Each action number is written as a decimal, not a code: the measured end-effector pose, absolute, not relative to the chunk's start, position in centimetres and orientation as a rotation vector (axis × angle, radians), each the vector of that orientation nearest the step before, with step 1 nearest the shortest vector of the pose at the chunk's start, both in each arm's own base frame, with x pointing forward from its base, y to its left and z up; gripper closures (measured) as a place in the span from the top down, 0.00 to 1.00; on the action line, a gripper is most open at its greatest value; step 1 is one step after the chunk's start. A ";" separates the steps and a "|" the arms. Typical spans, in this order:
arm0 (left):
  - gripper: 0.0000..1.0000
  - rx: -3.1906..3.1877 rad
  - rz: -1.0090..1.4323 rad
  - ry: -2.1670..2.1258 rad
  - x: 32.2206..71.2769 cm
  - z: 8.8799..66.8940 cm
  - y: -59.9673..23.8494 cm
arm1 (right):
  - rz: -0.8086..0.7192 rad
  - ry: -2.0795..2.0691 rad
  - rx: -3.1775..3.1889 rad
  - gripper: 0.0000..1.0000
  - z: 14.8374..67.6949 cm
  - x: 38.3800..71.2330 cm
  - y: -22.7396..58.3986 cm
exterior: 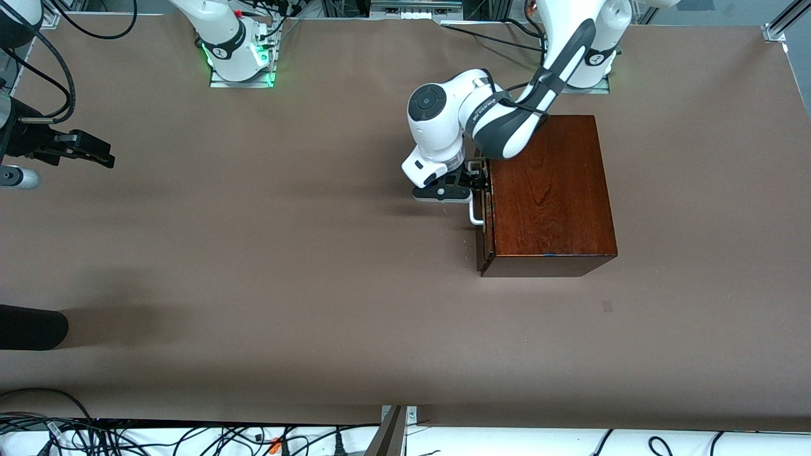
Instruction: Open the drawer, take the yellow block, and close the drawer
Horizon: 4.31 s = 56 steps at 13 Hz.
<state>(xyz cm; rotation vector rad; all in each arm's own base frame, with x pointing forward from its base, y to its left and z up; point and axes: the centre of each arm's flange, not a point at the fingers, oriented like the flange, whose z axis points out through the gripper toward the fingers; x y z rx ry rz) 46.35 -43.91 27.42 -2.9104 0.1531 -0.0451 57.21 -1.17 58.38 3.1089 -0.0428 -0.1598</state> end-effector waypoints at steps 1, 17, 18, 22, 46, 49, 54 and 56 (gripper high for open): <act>1.00 -2.915 -0.052 0.149 46.3 27.5 -44.0 | -0.160 -0.043 3.109 1.00 58.4 57.2 -1.2; 1.00 -3.072 -0.065 0.001 47.2 29.0 -49.3 | -0.160 -0.043 3.109 1.00 58.4 57.2 -1.2; 1.00 -3.116 -0.078 0.002 47.1 29.0 -50.4 | -0.160 -0.043 3.109 1.00 58.4 57.2 -1.2; 1.00 -3.115 -0.072 -0.001 47.2 28.9 -50.6 | -0.160 -0.043 3.109 1.00 58.4 57.2 -1.2; 1.00 -3.050 0.205 0.123 59.3 54.2 -25.0 | -0.109 -0.711 3.050 1.00 60.9 53.3 18.8; 1.00 -3.074 0.192 0.198 60.2 56.5 -18.3 | -0.092 -1.087 2.969 1.00 60.5 51.2 26.2; 1.00 -3.089 0.145 0.218 58.2 59.0 -8.1 | -0.118 -1.756 2.729 1.00 57.4 47.4 40.0; 1.00 -3.097 0.043 0.180 57.6 59.2 -5.8 | -0.136 -1.944 2.596 1.00 56.0 46.2 44.3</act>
